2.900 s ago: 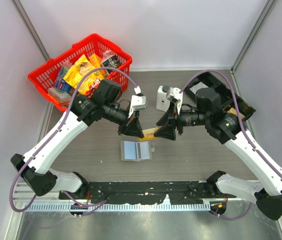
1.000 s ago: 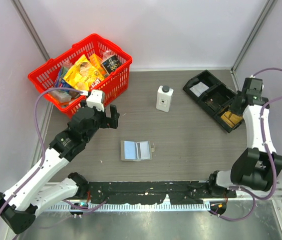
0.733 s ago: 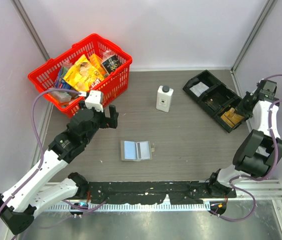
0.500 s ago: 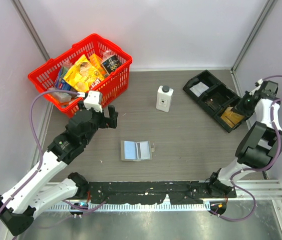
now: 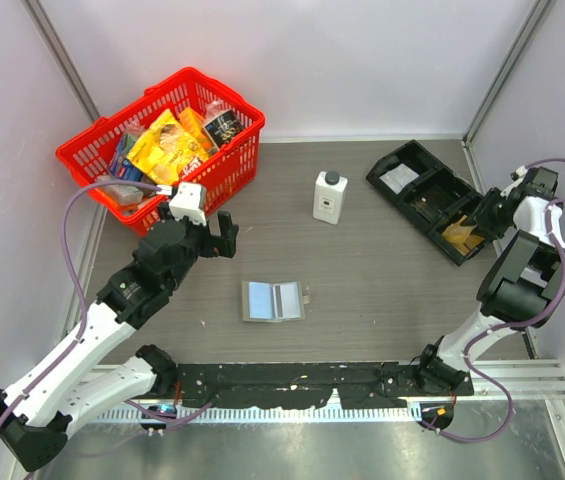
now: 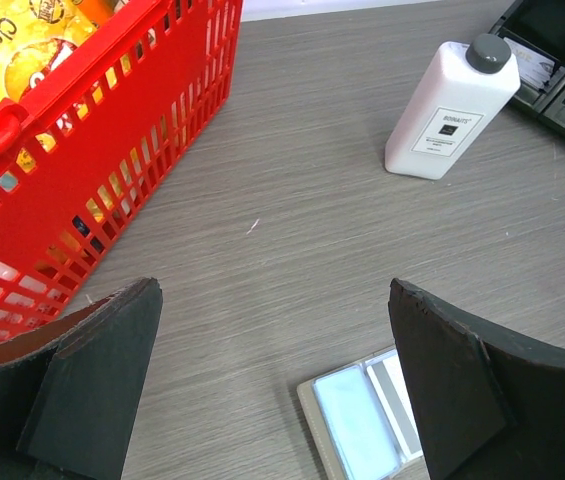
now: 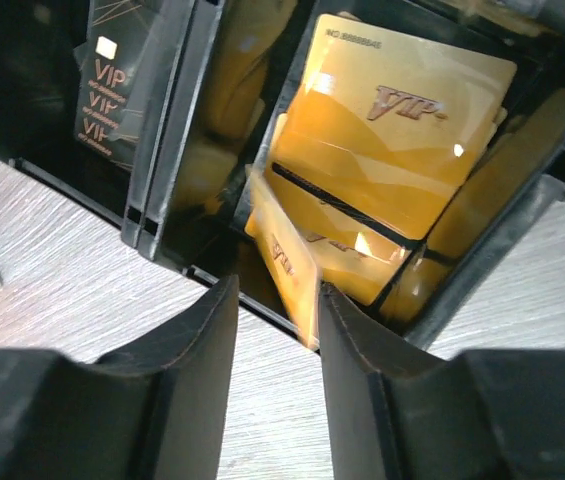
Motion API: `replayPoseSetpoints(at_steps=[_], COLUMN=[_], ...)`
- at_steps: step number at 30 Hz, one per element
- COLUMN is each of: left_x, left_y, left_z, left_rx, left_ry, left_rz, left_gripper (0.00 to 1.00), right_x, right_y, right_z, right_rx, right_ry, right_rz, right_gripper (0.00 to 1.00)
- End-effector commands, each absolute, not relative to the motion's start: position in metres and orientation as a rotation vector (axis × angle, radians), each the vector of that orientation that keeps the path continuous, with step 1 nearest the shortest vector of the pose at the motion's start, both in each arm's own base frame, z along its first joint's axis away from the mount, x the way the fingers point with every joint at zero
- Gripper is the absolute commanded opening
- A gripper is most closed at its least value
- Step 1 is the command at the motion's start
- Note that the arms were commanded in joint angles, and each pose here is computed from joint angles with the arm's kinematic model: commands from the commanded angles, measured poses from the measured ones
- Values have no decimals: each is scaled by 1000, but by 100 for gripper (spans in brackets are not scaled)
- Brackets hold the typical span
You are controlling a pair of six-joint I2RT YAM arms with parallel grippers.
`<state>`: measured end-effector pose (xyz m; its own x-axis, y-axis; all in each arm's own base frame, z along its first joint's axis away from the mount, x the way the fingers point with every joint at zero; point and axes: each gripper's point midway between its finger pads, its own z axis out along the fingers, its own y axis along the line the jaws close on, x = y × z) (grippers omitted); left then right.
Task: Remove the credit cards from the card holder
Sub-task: Place the credit card in the storage box, then remove the credit card from the card holder.
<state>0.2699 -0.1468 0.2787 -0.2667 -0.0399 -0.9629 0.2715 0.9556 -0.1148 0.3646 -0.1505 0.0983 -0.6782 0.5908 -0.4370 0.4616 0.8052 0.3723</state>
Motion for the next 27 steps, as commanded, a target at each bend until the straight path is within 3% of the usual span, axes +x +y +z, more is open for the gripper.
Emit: replayPoseSetpoints(at_steps=[1, 3, 9, 17, 27], left_x=[273, 273, 275, 278, 245], left_y=[-155, -159, -171, -181, -209], left_z=[294, 293, 286, 250, 180], left_rx=[144, 139, 138, 113, 12], left_ry=[1757, 1756, 1773, 1923, 2238], left_rz=[-362, -390, -448, -451, -644], left_gripper=[100, 100, 100, 100, 100], right_x=[365, 359, 353, 363, 306], right_y=[-174, -182, -171, -45, 117], right_z=[133, 144, 184, 219, 185], right_rx=[781, 815, 804, 406, 105], right_ry=[2371, 2340, 2220, 2200, 2209], right_rz=[139, 58, 29, 180, 559], right_gripper=[46, 54, 56, 56, 56])
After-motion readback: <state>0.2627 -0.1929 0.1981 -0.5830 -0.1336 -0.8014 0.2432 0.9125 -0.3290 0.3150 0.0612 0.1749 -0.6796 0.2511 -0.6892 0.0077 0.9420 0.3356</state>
